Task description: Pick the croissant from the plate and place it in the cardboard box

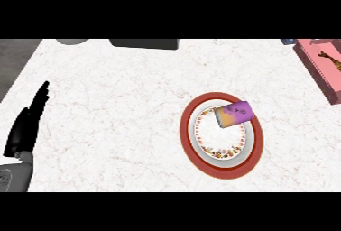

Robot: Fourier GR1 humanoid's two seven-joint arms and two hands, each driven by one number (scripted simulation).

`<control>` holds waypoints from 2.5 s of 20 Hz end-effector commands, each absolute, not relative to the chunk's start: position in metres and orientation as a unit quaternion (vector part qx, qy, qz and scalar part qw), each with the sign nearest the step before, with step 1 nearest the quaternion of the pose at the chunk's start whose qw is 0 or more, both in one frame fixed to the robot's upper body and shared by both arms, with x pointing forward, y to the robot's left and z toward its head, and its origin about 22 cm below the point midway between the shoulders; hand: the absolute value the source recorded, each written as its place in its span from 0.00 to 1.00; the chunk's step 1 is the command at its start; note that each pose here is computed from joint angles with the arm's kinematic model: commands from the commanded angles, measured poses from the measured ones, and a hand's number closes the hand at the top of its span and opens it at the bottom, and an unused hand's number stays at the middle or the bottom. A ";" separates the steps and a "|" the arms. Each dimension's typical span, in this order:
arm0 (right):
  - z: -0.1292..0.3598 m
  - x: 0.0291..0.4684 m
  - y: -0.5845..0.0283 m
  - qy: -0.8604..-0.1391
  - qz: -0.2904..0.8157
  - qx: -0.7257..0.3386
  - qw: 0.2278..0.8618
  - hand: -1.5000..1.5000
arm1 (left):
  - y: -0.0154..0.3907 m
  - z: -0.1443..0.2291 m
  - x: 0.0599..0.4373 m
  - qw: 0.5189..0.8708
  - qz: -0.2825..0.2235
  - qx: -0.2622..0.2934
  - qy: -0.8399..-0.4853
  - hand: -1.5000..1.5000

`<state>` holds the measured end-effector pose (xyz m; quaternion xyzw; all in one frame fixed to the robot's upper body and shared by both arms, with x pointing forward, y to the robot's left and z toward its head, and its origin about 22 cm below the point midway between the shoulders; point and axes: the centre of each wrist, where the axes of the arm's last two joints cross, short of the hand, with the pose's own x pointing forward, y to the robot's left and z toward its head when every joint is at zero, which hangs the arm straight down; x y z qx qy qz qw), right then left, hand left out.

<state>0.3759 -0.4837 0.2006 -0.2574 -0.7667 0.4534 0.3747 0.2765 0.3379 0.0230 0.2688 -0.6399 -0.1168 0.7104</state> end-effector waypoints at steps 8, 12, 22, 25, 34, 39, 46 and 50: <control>0.183 0.425 -0.411 -0.776 0.469 -0.064 0.417 1.00 | 0.332 0.022 0.278 0.707 -0.121 0.261 -0.647 0.50; 0.168 0.436 -0.388 -0.765 0.478 -0.074 0.424 1.00 | 0.340 0.027 0.285 0.711 -0.117 0.268 -0.639 0.50; 0.122 0.449 -0.337 -0.698 0.493 -0.077 0.513 0.00 | 0.328 0.019 0.282 0.702 -0.125 0.271 -0.647 0.50; 0.124 0.443 -0.357 -0.699 0.486 -0.063 0.521 0.00 | 0.338 0.030 0.279 0.705 -0.119 0.271 -0.645 0.50; 0.129 0.448 -0.345 -0.789 0.377 -0.001 0.486 0.00 | 0.344 0.026 0.285 0.709 -0.114 0.273 -0.640 0.50; 0.150 0.445 -0.369 -0.809 0.290 0.010 0.510 0.00 | 0.334 0.028 0.288 0.705 -0.119 0.276 -0.642 0.50; 0.179 0.418 -0.434 -0.817 0.235 0.024 0.526 0.00 | 0.340 0.028 0.286 0.702 -0.116 0.271 -0.648 0.50; 0.180 0.405 -0.456 -0.816 0.212 -0.004 0.538 0.00 | 0.331 0.028 0.285 0.697 -0.123 0.261 -0.656 0.50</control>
